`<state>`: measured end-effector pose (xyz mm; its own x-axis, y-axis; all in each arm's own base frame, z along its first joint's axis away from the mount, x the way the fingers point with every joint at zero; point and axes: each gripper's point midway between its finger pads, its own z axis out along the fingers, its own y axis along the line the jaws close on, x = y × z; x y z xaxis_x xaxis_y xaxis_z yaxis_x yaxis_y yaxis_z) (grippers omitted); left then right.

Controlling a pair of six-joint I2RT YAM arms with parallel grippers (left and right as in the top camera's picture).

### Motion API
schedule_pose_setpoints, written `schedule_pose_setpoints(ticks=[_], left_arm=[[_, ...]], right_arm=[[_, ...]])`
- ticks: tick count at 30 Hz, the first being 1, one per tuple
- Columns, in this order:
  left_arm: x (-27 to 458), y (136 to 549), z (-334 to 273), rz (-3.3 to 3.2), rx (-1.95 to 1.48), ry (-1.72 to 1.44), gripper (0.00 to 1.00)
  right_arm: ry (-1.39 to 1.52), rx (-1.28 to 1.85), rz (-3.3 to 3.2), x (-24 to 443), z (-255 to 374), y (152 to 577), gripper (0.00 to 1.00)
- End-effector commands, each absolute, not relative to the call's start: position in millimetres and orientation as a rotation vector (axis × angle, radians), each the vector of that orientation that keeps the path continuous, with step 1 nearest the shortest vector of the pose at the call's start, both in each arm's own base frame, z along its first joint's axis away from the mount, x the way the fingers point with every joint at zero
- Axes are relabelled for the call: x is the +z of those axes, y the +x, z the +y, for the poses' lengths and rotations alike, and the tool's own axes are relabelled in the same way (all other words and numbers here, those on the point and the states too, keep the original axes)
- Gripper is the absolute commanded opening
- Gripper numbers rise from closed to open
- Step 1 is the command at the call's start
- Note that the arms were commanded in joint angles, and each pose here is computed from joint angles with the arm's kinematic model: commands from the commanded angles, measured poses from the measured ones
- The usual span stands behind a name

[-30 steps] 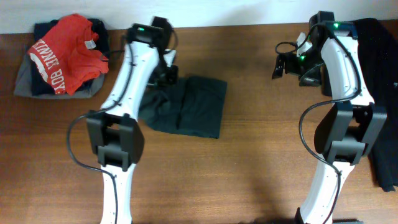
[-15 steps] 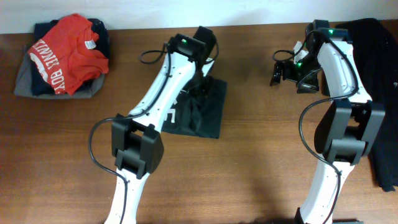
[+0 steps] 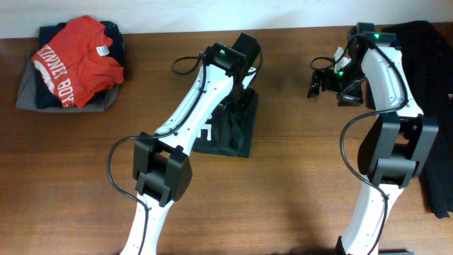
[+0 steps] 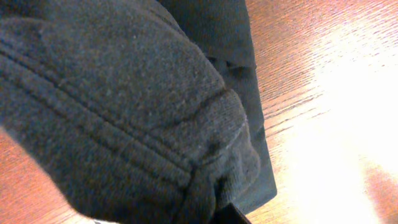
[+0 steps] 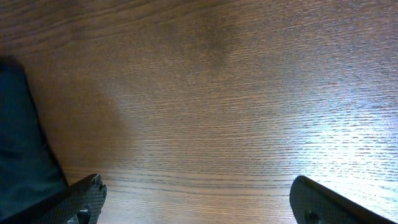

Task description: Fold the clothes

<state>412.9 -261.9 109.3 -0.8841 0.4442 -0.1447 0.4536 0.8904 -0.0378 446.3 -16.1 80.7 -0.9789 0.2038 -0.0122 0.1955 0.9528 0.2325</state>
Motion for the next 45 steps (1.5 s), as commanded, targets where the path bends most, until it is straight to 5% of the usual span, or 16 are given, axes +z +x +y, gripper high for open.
schedule_pose_setpoints(ticks=[1, 5, 17, 21, 29, 45], left_arm=[[112, 417, -266, 2.898, -0.104, 0.723, 0.12], [111, 416, -265, 2.904, -0.103, 0.725, 0.36], [105, 426, -268, 2.866, -0.087, 0.714, 0.48], [109, 440, -256, 2.846, -0.060, 0.667, 0.70], [110, 468, -214, 2.866, -0.125, 0.502, 0.72], [66, 492, -263, 2.836, -0.635, 0.433, 0.77]], right_arm=[[0.320, 0.377, 3.077, 77, -14, 445, 0.99], [0.319, 0.396, 3.075, 78, -12, 445, 0.99], [0.319, 0.394, 3.074, 78, -12, 445, 0.99], [0.319, 0.393, 3.075, 78, -12, 445, 0.99], [0.318, 0.394, 3.074, 78, -12, 446, 0.99], [0.318, 0.393, 3.072, 78, -12, 446, 0.99]])
